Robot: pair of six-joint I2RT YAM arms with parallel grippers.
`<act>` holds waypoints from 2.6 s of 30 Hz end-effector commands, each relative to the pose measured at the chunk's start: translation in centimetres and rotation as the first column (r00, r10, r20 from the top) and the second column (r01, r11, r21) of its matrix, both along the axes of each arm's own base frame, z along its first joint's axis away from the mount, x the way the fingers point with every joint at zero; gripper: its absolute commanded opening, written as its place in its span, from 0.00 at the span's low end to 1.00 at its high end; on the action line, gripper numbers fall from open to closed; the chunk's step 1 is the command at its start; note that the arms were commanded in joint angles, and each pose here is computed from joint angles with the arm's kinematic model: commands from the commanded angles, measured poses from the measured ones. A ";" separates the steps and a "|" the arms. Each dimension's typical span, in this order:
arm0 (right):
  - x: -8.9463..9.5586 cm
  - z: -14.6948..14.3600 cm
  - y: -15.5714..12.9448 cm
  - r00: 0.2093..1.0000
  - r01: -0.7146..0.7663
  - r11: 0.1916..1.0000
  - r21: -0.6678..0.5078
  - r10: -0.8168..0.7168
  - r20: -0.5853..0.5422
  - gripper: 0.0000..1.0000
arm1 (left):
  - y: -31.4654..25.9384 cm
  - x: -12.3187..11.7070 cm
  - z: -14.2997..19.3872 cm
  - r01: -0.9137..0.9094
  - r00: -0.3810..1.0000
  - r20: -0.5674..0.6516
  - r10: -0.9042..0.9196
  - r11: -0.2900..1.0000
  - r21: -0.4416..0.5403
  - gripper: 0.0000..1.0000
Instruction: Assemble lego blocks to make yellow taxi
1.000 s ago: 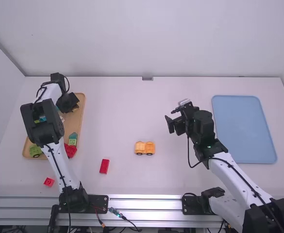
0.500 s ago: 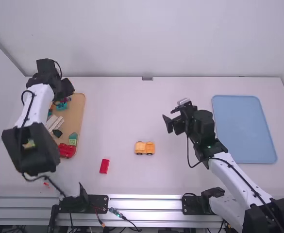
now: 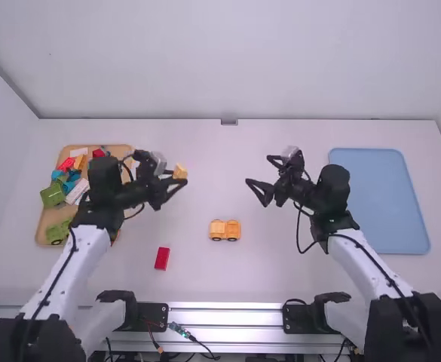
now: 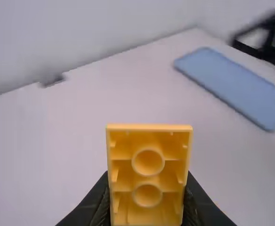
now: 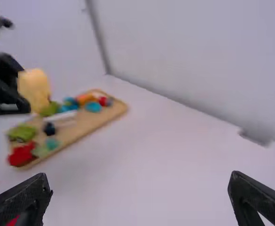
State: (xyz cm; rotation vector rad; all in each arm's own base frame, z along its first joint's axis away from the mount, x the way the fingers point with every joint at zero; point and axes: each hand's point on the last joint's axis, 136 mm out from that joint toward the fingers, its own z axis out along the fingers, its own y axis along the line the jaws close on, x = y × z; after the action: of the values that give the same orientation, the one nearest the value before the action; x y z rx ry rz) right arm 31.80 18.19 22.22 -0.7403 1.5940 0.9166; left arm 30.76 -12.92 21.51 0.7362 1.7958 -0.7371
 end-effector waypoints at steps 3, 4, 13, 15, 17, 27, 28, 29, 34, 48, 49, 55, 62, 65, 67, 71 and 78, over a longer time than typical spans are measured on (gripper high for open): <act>-4.1 -0.2 2.2 0.912 -0.394 0.910 0.126 0.405 -0.068 0.98 | -4.9 -5.2 1.1 0.325 0.940 0.140 -0.312 0.943 -0.077 0.02; -4.4 -0.3 2.4 0.893 -0.435 0.891 0.132 0.445 -0.061 0.96 | -5.2 -5.7 1.3 0.360 0.925 0.162 -0.343 0.929 -0.083 0.02; -5.1 -0.3 5.3 0.813 -0.573 0.806 0.146 0.582 -0.023 0.91 | -6.8 -5.7 1.2 0.499 0.865 0.160 -0.475 0.848 -0.181 0.02; -5.7 0.2 6.1 0.797 -0.599 0.789 0.138 0.605 0.000 0.90 | -7.4 -5.3 0.9 0.517 0.856 0.155 -0.494 0.832 -0.201 0.02; -5.9 0.6 6.5 0.787 -0.613 0.779 0.132 0.617 0.014 0.90 | -7.8 -4.9 0.7 0.520 0.854 0.148 -0.499 0.826 -0.216 0.02; -5.6 1.2 6.7 0.789 -0.612 0.781 0.128 0.613 0.031 0.84 | -8.6 -3.8 -0.2 0.557 0.829 0.139 -0.541 0.783 -0.277 0.02; -5.6 1.2 6.7 0.791 -0.610 0.782 0.128 0.611 0.031 0.84 | -8.7 -3.8 -0.2 0.557 0.829 0.138 -0.541 0.782 -0.279 0.02; -5.4 1.3 6.8 0.799 -0.599 0.790 0.131 0.601 0.032 0.84 | -8.7 -3.7 -0.1 0.556 0.830 0.138 -0.541 0.781 -0.283 0.02; -5.1 1.3 6.8 0.810 -0.585 0.800 0.132 0.586 0.038 0.86 | -9.2 -3.4 0.1 0.540 0.840 0.137 -0.524 0.788 -0.297 0.02; -5.3 1.4 7.7 0.809 -0.586 0.798 0.138 0.587 0.040 0.67 | -10.4 -3.2 0.2 0.520 0.853 0.143 -0.501 0.799 -0.301 0.02; -5.4 1.4 7.7 0.808 -0.587 0.798 0.138 0.588 0.040 0.63 | -10.5 -3.1 0.2 0.515 0.857 0.145 -0.495 0.803 -0.301 0.02; -5.3 1.4 7.7 0.810 -0.584 0.800 0.139 0.584 0.040 0.56 | -10.5 -2.9 0.0 0.508 0.861 0.147 -0.487 0.809 -0.295 0.02; -5.1 1.5 7.8 0.818 -0.573 0.807 0.141 0.574 0.041 0.49 | -10.5 -3.0 -0.1 0.508 0.861 0.140 -0.490 0.809 -0.295 0.02; -5.3 1.5 8.1 0.813 -0.580 0.802 0.142 0.580 0.042 0.48 | -10.6 -3.0 -0.1 0.509 0.860 0.143 -0.489 0.809 -0.295 0.02; -5.5 1.5 8.3 0.809 -0.587 0.798 0.136 0.586 0.052 0.46 | -10.5 -2.9 -0.1 0.507 0.862 0.142 -0.487 0.810 -0.295 0.02; -5.9 1.5 8.6 0.801 -0.598 0.791 0.131 0.596 0.060 0.42 | -10.5 -2.9 -0.1 0.507 0.862 0.142 -0.487 0.810 -0.295 0.02; -5.5 1.5 8.1 0.809 -0.587 0.799 0.131 0.585 0.059 0.39 | -10.6 -3.0 -0.1 0.509 0.860 0.143 -0.490 0.809 -0.295 0.02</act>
State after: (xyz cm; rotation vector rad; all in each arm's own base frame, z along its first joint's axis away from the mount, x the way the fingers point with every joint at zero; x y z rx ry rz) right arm 26.30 26.28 23.02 -1.1366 1.3063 1.4564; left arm 27.86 -23.20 21.55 1.0059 1.3784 -1.3140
